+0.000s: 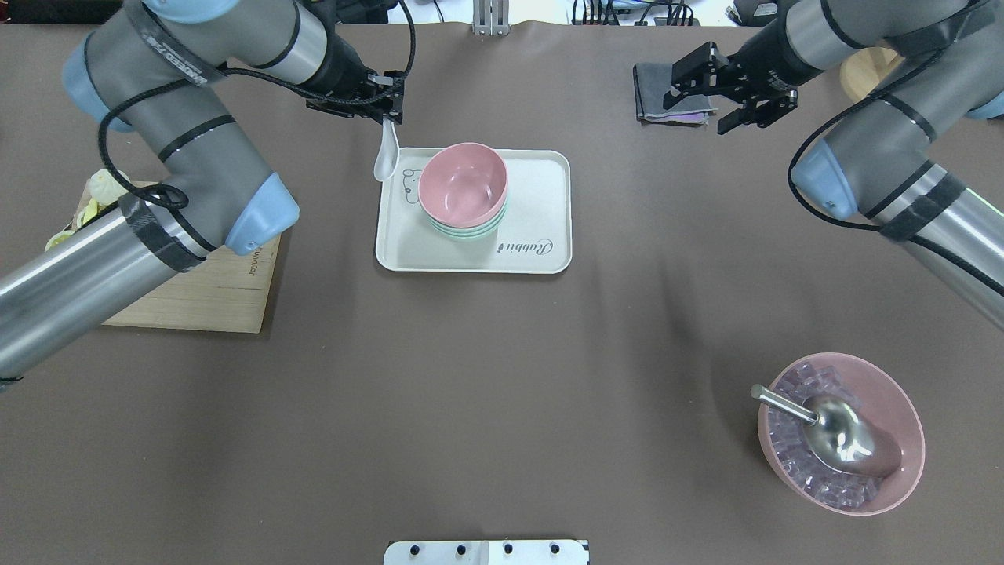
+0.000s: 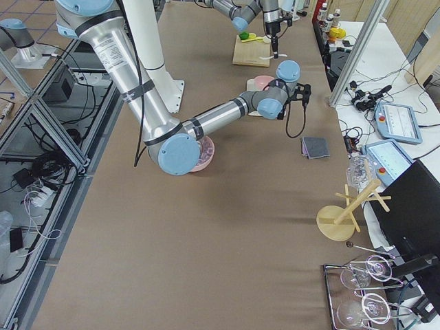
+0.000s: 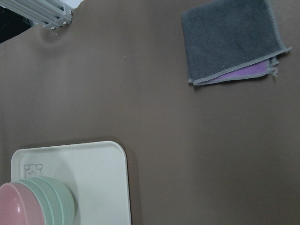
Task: Stack pink bowl on green and place spoon
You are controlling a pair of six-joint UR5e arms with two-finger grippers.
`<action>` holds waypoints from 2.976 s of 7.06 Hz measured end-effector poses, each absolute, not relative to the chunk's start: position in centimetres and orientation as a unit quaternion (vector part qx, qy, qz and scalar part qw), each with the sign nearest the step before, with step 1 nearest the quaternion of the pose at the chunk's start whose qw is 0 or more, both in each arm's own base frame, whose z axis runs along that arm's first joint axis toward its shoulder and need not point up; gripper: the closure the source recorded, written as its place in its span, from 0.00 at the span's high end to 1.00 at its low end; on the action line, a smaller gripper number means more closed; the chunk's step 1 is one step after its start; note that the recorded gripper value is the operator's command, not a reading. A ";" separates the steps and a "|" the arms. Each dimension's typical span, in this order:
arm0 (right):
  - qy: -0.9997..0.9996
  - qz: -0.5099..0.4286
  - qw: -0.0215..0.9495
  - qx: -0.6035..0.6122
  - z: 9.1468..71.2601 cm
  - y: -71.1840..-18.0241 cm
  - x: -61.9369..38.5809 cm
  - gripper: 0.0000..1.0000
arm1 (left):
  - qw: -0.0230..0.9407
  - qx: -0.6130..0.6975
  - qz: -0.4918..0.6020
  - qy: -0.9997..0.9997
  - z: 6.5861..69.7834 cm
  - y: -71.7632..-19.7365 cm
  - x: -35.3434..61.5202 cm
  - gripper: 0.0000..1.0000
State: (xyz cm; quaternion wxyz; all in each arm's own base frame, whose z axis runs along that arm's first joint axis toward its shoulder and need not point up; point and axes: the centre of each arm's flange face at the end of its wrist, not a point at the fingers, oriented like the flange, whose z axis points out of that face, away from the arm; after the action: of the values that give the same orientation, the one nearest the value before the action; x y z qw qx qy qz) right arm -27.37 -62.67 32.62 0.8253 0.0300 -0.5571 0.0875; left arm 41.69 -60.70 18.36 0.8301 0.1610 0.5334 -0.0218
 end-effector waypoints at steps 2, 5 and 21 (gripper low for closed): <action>-0.553 0.075 0.829 0.039 35.7 -63.2 -23.3 1.00 | 0.826 0.176 -0.018 0.535 16.4 -60.4 44.7 0.00; -0.545 0.071 0.834 0.043 39.5 -63.0 -19.5 1.00 | 0.821 0.179 -0.006 0.543 14.7 -59.2 46.8 0.97; -0.370 0.005 0.929 -0.006 63.4 -55.5 4.4 1.00 | 0.932 0.116 0.011 0.345 63.4 -51.8 -3.4 0.98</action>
State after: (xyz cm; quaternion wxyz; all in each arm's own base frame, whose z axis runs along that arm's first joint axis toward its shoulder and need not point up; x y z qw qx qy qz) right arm 4.35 -55.45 63.35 0.9289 -0.0059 -0.3702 0.0053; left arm -3.36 -51.77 63.37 0.9316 0.1156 0.3446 0.0106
